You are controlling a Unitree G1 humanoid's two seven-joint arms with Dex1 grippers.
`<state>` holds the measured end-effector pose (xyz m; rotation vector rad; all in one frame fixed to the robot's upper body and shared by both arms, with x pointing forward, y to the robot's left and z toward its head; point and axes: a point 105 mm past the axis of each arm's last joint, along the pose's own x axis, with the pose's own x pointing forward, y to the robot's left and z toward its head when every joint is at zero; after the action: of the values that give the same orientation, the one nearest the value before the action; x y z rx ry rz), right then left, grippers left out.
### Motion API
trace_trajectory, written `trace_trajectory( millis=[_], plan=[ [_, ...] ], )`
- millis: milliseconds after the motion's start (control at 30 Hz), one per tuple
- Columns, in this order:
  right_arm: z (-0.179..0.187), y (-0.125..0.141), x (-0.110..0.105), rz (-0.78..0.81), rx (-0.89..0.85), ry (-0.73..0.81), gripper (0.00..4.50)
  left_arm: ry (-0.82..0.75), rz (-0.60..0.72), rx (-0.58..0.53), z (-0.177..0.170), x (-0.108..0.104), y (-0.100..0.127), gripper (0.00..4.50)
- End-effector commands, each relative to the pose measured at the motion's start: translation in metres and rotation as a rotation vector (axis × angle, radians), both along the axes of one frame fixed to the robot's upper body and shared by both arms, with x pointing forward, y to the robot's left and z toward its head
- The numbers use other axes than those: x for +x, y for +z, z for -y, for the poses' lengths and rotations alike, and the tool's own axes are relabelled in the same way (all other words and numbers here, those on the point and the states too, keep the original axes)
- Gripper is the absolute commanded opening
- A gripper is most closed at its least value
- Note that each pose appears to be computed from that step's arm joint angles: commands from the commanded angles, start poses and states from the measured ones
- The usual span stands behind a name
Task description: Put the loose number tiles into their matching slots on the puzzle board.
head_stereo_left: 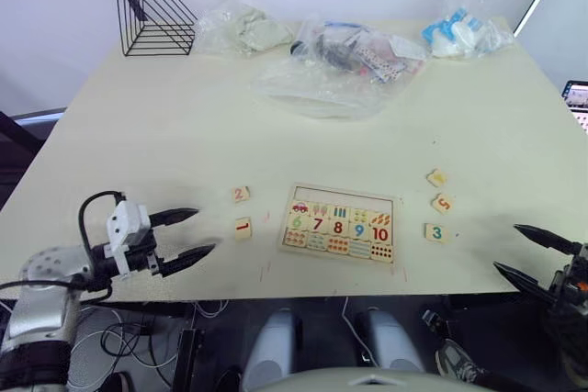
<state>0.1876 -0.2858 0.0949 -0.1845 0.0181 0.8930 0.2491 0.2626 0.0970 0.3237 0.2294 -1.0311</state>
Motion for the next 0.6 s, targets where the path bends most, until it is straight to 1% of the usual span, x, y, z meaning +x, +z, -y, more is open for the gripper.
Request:
trace_trajectory(
  millis=[33,133,300,367,533,600],
  plan=[
    [-0.007,0.014,-0.004,0.050,0.022,0.066,4.46,-0.086,0.002,0.061,0.009,0.001,0.006,4.50],
    [-0.012,0.020,-0.008,0.075,0.045,0.111,4.46,-0.145,-0.022,0.097,0.018,0.001,0.005,4.50],
    [-0.016,0.021,-0.016,0.092,0.049,0.175,4.46,-0.226,-0.048,0.170,0.027,0.004,0.002,4.50],
    [-0.018,0.023,-0.019,0.101,0.061,0.199,4.46,-0.255,-0.058,0.183,0.032,0.007,0.002,4.50],
    [-0.021,0.026,-0.019,0.120,0.069,0.226,4.46,-0.294,-0.066,0.214,0.042,0.012,0.002,4.50],
    [-0.022,0.026,-0.019,0.122,0.069,0.228,4.46,-0.286,-0.080,0.231,0.043,0.016,0.000,4.50]
  ],
)
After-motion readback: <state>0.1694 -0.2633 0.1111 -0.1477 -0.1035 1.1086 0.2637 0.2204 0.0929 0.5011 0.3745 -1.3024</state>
